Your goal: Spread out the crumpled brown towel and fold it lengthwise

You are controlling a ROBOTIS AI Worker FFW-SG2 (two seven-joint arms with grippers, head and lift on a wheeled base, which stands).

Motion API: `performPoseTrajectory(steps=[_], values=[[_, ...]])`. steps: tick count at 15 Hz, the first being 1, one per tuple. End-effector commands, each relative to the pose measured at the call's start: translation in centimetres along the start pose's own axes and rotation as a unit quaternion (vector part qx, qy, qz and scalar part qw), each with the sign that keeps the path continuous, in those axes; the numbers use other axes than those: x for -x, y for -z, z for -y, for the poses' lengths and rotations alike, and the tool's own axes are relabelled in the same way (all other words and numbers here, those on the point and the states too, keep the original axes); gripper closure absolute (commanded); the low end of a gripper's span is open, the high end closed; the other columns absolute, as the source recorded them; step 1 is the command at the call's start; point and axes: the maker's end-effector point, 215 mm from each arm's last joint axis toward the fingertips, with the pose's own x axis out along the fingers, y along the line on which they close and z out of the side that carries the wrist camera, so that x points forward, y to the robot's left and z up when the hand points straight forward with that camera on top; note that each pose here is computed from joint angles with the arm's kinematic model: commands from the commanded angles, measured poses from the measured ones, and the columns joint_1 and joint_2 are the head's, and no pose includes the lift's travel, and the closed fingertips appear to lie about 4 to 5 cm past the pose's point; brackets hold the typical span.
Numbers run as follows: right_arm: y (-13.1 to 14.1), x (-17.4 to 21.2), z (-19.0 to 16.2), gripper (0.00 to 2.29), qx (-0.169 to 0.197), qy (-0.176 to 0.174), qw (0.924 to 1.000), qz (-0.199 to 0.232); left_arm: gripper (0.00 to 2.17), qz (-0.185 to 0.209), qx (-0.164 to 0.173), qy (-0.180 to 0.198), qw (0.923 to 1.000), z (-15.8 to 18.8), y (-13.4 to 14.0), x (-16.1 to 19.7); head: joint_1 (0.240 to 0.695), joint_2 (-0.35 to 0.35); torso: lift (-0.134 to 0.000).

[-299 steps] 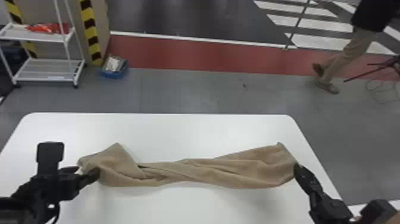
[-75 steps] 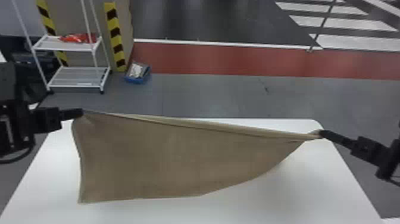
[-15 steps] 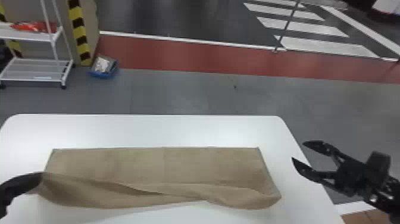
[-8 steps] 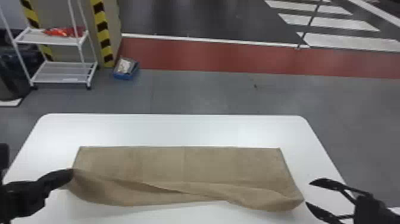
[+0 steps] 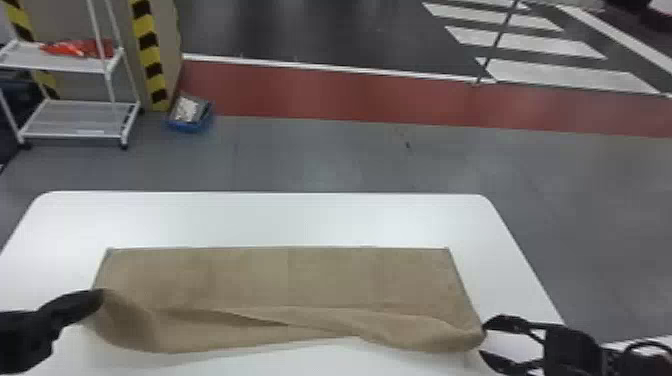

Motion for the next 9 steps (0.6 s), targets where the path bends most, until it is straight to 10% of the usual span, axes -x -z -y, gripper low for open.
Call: performPoseTrajectory(steps=[1, 9], values=[[-0.6, 0.1, 0.0, 0.65, 0.0, 0.001, 1.0, 0.005, 1.39, 0.002, 0.002, -0.004, 1.0, -0.6, 0.0, 0.5, 0.695, -0.202, 0.0], [1.5, -1.3, 1.6, 0.74, -0.033, 0.014, 0.9987, -0.036, 1.39, 0.0, 0.002, 0.004, 1.0, 0.2, 0.1, 0.1, 0.695, -0.204, 0.0]])
